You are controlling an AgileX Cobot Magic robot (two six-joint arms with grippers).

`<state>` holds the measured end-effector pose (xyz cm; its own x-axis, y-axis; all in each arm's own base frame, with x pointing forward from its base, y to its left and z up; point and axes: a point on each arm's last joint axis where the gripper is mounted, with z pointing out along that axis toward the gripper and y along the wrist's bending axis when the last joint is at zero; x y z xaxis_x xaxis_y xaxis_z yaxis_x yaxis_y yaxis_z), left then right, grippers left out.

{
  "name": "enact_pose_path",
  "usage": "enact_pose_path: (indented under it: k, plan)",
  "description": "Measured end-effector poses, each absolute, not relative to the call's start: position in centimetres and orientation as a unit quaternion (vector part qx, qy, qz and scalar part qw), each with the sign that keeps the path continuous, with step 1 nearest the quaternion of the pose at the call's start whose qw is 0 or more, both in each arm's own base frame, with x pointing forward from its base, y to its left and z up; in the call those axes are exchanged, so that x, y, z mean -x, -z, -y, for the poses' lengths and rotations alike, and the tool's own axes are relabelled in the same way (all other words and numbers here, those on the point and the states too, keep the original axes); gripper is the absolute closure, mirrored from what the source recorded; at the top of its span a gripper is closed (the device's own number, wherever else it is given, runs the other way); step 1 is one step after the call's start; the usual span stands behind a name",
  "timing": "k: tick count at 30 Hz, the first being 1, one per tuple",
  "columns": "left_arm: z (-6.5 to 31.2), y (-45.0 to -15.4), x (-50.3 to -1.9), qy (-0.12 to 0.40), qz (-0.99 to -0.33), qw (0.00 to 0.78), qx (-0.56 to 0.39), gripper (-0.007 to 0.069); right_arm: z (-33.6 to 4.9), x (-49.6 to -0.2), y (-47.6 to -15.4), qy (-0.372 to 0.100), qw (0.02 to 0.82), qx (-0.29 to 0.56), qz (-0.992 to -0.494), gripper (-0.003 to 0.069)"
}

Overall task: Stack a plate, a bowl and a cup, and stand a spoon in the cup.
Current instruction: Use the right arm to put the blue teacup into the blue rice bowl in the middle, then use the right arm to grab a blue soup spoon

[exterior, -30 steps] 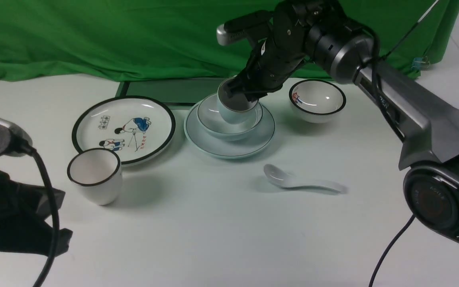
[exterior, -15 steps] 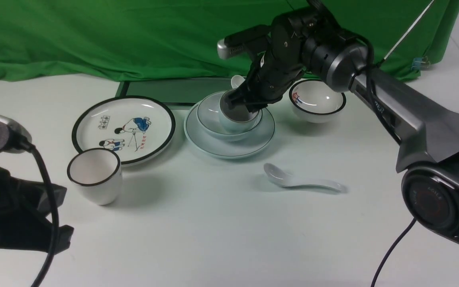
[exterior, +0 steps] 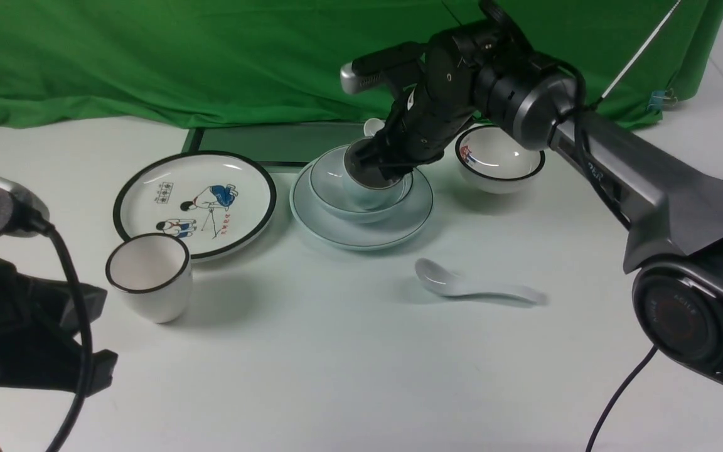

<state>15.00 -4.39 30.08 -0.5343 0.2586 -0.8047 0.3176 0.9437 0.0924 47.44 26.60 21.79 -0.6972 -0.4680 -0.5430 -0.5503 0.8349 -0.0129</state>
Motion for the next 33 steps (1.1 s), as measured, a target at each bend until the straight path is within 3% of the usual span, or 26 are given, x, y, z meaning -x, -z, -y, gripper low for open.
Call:
enact_pose_path:
  k: [4, 6, 8, 12, 15, 17, 20, 23, 25, 33]
  plan:
    - [4.3, -29.9, -14.9, 0.031, -0.88, 0.445, -0.165, 0.0662, -26.1, -46.0, -24.5, -0.082, 0.267, 0.294, -0.914, 0.0239]
    - [4.3, -29.9, -14.9, 0.032, -0.881, 0.442, -0.164, 0.0662, -25.7, -45.3, -26.0, -0.078, 0.273, 0.308, -0.908, 0.0225]
    - [4.4, -29.9, -14.8, 0.04, -0.883, 0.44, -0.157, 0.0662, -24.2, -43.3, -29.5, -0.069, 0.279, 0.333, -0.898, 0.0215]
    - [4.5, -30.0, -14.5, 0.055, -0.882, 0.443, -0.148, 0.0662, -21.6, -40.7, -30.3, -0.062, 0.241, 0.329, -0.911, 0.0214]
    - [4.4, -30.4, -14.0, 0.063, -0.877, 0.454, -0.144, 0.0662, -19.3, -38.5, -26.4, -0.044, 0.131, 0.325, -0.935, 0.0236]
    - [4.3, -30.8, -13.6, 0.067, -0.872, 0.464, -0.141, 0.0661, -18.2, -36.9, -22.3, -0.032, 0.042, 0.329, -0.943, 0.0316]
    - [4.2, -31.1, -13.3, 0.069, -0.867, 0.474, -0.14, 0.0661, -17.7, -35.8, -18.9, -0.027, 0.001, 0.332, -0.943, 0.0461]
    - [4.2, -31.2, -13.2, 0.072, -0.864, 0.478, -0.139, 0.0661, -17.4, -35.8, -17.0, -0.017, 0.016, 0.33, -0.944, 0.0571]
    - [4.2, -31.2, -13.2, 0.072, -0.864, 0.478, -0.139, 0.0661, -17.1, -36.5, -16.4, -0.006, 0.043, 0.318, -0.947, 0.0596]
    - [4.2, -31.2, -13.2, 0.071, -0.864, 0.478, -0.14, 0.0661, -14.5, -40.4, -16.7, -0.004, 0.184, 0.201, -0.962, 0.0552]
